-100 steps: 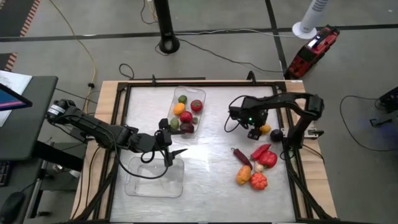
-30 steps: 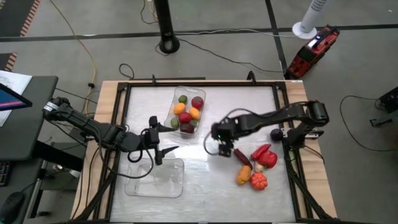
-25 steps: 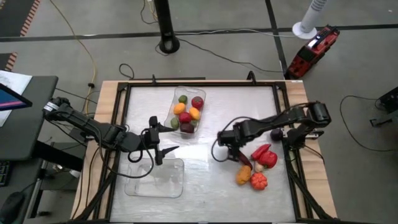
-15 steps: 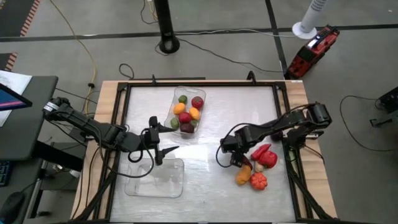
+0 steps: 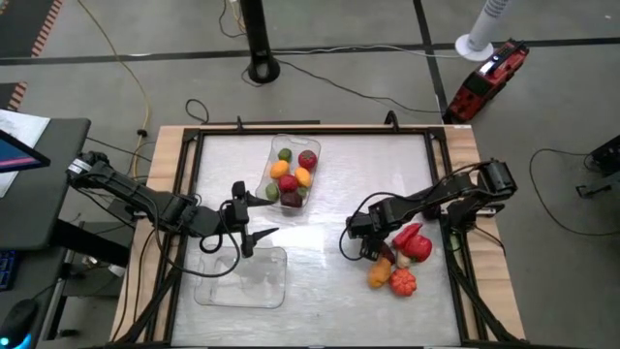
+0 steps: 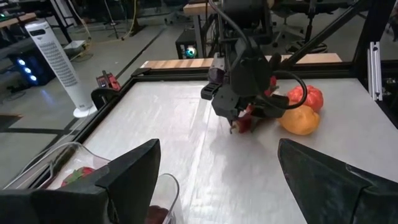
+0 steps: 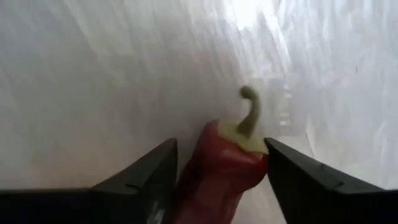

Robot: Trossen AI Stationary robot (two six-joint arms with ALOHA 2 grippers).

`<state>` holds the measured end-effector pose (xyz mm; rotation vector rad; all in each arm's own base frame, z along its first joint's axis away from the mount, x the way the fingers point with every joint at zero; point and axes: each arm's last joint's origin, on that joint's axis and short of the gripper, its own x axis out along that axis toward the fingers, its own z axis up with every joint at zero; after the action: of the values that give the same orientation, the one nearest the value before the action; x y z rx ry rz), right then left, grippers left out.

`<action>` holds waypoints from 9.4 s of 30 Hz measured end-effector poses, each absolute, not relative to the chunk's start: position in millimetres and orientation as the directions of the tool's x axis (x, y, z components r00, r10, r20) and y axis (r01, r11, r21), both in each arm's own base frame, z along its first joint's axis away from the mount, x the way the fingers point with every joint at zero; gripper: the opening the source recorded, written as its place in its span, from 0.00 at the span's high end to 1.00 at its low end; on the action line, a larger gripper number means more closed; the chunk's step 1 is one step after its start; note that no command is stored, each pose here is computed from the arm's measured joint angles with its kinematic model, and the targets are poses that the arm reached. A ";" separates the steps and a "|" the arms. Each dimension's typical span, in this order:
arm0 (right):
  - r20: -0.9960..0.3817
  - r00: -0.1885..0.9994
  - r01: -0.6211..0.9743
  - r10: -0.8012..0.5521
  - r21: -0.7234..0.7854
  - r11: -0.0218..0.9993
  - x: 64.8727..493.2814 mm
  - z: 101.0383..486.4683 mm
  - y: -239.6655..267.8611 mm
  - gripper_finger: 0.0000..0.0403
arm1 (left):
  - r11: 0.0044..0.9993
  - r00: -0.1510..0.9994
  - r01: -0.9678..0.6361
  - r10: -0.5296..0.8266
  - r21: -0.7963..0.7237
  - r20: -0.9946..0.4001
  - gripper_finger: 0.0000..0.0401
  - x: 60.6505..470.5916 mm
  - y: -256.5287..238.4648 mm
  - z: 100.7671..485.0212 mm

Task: Sort produce into baskets
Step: Put the left chili pepper into the bottom transparent bin, then put the chili pepper into the bottom transparent bin, then put the potato into the bottom transparent bin

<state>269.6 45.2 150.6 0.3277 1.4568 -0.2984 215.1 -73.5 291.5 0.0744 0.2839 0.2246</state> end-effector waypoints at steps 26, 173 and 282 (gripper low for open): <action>-0.526 0.845 0.081 -0.097 -0.053 0.995 314.7 267.0 44.1 0.57 | 0.974 0.946 -0.206 0.172 -0.098 -0.276 0.22 279.3 -57.0 227.3; -0.364 0.929 -0.022 -0.069 -0.239 0.971 295.8 263.0 65.2 0.56 | 0.961 0.910 -0.250 0.274 0.116 -0.310 0.32 273.8 -108.7 213.1; -0.941 0.338 -0.226 0.031 -0.049 0.973 239.7 225.0 148.2 0.24 | 0.867 0.533 -0.215 -0.281 -0.449 -0.798 0.24 187.7 -128.3 215.5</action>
<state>239.7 148.2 225.0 -0.1831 1.2169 0.1685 187.7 -128.3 215.5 -0.5436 1.0213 -0.0412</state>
